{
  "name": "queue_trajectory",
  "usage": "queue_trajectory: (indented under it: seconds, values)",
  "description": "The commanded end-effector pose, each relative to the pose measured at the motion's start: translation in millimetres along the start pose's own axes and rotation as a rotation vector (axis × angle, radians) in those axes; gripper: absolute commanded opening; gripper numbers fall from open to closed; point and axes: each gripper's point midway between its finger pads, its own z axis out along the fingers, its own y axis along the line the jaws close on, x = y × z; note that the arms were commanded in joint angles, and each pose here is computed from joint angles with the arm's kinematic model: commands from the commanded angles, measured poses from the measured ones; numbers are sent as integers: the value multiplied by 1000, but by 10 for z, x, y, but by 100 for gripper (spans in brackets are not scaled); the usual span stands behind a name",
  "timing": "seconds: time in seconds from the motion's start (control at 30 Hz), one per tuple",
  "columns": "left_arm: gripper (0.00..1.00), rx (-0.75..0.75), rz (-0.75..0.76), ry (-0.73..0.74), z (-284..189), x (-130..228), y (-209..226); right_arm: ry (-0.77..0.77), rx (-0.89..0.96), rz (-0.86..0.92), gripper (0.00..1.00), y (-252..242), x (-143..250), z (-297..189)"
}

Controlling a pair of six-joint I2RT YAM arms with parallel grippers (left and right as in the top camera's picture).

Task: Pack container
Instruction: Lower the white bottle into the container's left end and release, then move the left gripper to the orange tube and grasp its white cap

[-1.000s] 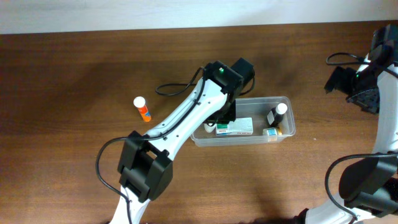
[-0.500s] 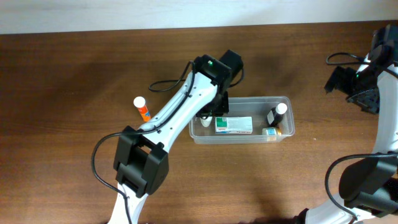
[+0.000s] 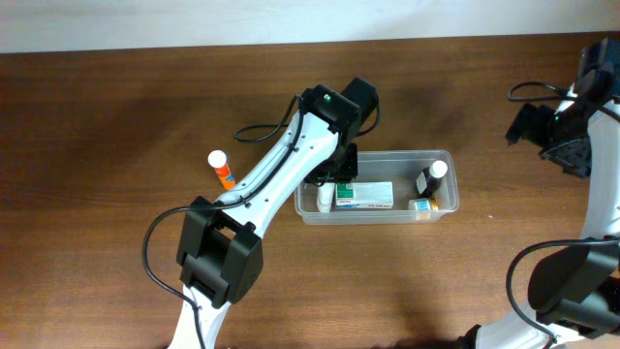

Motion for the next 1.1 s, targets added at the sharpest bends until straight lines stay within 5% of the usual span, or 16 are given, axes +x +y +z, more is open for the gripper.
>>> queue_trajectory:
  seconds: [0.0,0.33,0.53,0.6,0.83,1.07]
  values:
    - [49,16,29,-12,-60,-22,-31,5,10,6,99,-28,-3,22]
    - [60,37,88,-52,-101,-114,-82,5,10,6,98,-28,-3,22]
    - [74,64,98,-206,-687,-438,-13,5,10,6,98,-28,-3,22]
    - [99,55,65,-277,-975,-568,132,5,10,6,98,-28,-3,22]
    - [99,53,-72,-355,-1594,-747,956,5,10,6,98,-28,-3,22]
    - [99,41,-214,-253,-1332,-838,1556,5,10,6,98,-28,-3,22]
